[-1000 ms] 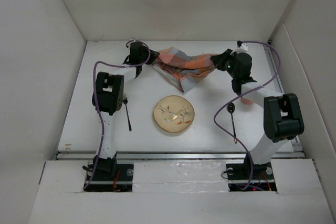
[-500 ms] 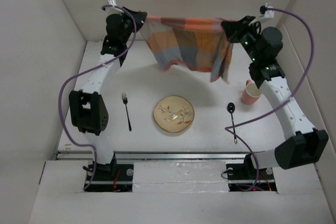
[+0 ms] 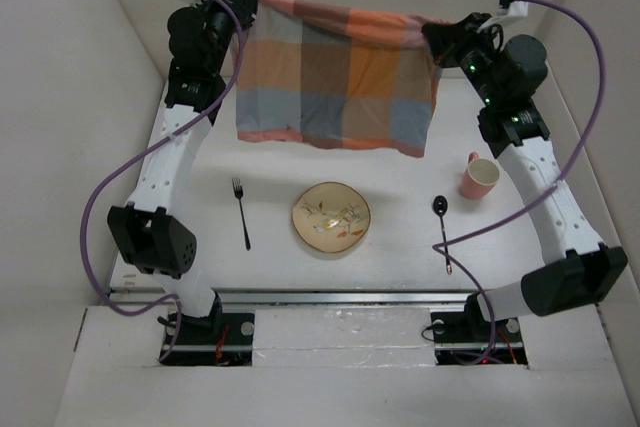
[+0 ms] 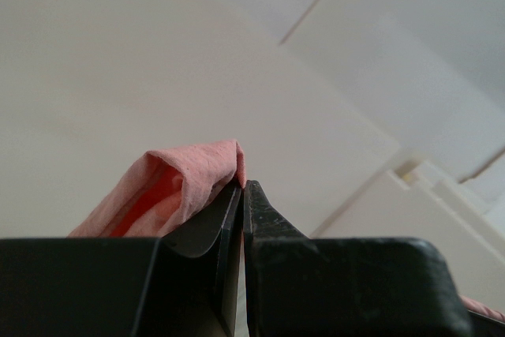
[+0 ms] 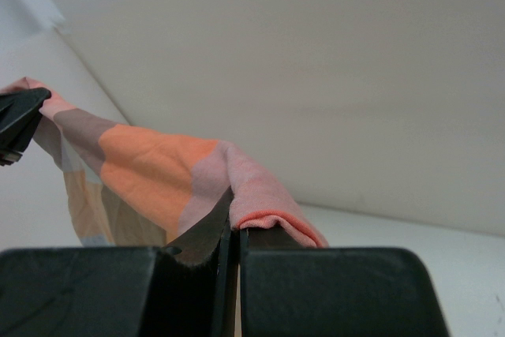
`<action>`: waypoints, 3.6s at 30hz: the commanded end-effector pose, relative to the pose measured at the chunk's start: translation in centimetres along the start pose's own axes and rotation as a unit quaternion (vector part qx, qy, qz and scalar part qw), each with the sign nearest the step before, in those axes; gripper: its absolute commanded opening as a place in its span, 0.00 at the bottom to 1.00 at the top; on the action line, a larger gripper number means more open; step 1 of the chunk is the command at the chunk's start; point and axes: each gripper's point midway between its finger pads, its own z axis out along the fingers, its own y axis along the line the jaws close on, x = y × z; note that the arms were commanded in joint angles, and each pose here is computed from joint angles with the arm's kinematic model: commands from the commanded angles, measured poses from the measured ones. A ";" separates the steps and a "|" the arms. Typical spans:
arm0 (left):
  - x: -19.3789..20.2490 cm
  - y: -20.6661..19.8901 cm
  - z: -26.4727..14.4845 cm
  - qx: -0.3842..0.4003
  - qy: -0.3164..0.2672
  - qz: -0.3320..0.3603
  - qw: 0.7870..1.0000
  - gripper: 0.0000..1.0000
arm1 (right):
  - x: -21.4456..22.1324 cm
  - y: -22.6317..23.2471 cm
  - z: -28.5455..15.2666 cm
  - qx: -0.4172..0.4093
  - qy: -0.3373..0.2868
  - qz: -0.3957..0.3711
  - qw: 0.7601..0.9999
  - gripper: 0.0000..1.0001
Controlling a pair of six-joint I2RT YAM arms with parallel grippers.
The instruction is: Set the dinner table for one person
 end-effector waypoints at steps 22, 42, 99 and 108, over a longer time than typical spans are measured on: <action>6.3 13.8 6.1 -0.046 0.055 0.012 0.997 0.00 | 8.7 -6.7 12.6 -0.037 0.067 0.025 0.997 0.00; 23.6 23.6 -16.9 -0.190 0.176 -0.089 0.962 0.00 | 35.6 -11.4 -5.4 0.022 0.343 0.109 0.933 0.00; 32.5 13.2 -18.2 -0.184 0.285 -0.006 0.941 0.40 | 45.2 -0.4 -20.7 0.051 0.447 0.071 0.890 0.43; 33.7 14.0 -17.4 -0.188 0.297 -0.010 0.936 0.40 | 46.4 1.6 -25.4 0.039 0.475 0.078 0.876 0.05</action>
